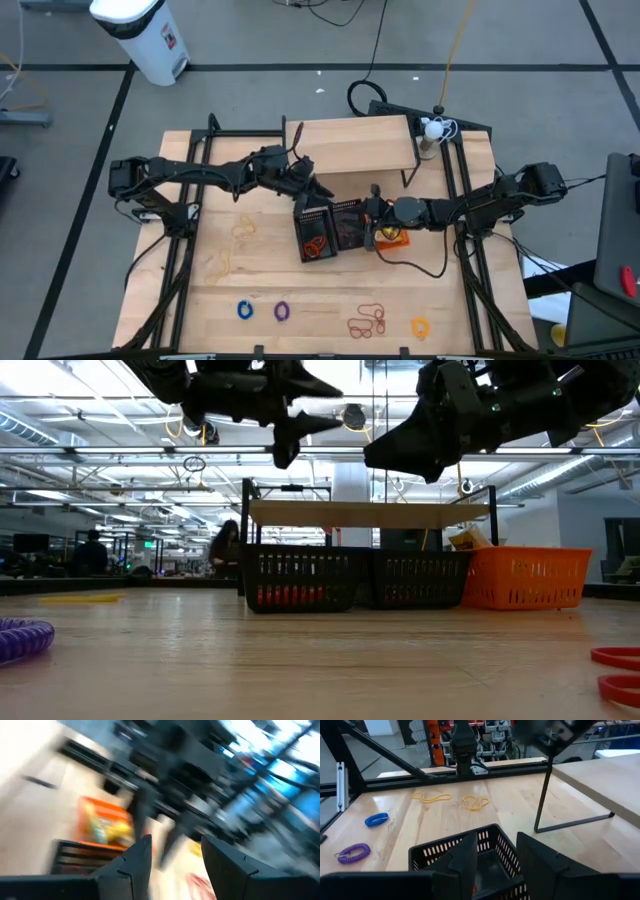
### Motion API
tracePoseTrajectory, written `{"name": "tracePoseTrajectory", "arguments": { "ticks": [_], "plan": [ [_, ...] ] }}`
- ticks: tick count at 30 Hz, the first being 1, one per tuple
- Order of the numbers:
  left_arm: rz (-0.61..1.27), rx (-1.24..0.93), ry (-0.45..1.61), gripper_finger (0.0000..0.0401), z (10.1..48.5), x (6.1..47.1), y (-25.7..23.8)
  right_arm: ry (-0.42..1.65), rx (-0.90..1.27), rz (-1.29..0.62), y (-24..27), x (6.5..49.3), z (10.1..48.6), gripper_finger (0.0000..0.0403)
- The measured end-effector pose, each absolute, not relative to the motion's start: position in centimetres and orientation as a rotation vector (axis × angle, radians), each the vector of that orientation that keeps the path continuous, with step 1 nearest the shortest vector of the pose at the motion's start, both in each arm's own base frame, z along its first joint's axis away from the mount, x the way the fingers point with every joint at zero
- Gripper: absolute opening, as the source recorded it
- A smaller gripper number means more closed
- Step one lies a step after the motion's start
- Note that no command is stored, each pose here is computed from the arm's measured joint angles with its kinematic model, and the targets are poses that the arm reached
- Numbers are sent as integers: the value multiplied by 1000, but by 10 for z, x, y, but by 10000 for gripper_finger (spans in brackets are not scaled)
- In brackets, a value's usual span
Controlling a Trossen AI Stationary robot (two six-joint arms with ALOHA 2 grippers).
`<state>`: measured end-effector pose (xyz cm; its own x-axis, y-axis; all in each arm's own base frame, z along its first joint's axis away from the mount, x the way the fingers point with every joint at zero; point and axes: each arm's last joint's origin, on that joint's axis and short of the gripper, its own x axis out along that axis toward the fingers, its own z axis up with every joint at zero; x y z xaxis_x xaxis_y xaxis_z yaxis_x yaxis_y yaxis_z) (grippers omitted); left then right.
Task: Pick & Place Office Desk Supplies
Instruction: Put the yellow spiral keychain tie into the left black bin
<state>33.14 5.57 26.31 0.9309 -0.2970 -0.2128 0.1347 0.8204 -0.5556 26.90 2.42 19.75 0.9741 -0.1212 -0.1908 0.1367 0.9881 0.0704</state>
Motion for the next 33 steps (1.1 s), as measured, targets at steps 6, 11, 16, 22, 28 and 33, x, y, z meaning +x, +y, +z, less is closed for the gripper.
{"name": "tracePoseTrajectory", "arguments": {
  "ticks": [6, 11, 16, 22, 28, 33],
  "plan": [
    [-494, -546, 465, 170, 264, 314, 40, 195, 61, -99, 31, 264, 203, 130],
    [-413, -439, 594, 170, 273, 290, 10, 249, 36, -66, 37, 244, 217, 129],
    [-358, -295, 554, 170, 293, 271, -35, 252, 59, -19, 44, 217, 238, 117],
    [-384, -218, 529, 170, 299, 257, -78, 280, 65, 60, 64, 200, 242, 99],
    [-463, -257, 621, 170, 288, 253, -109, 341, 50, 128, 81, 200, 231, 89],
    [-517, -268, 697, 170, 273, 252, -136, 488, 82, 163, 93, 191, 217, 89]
  ]
}}
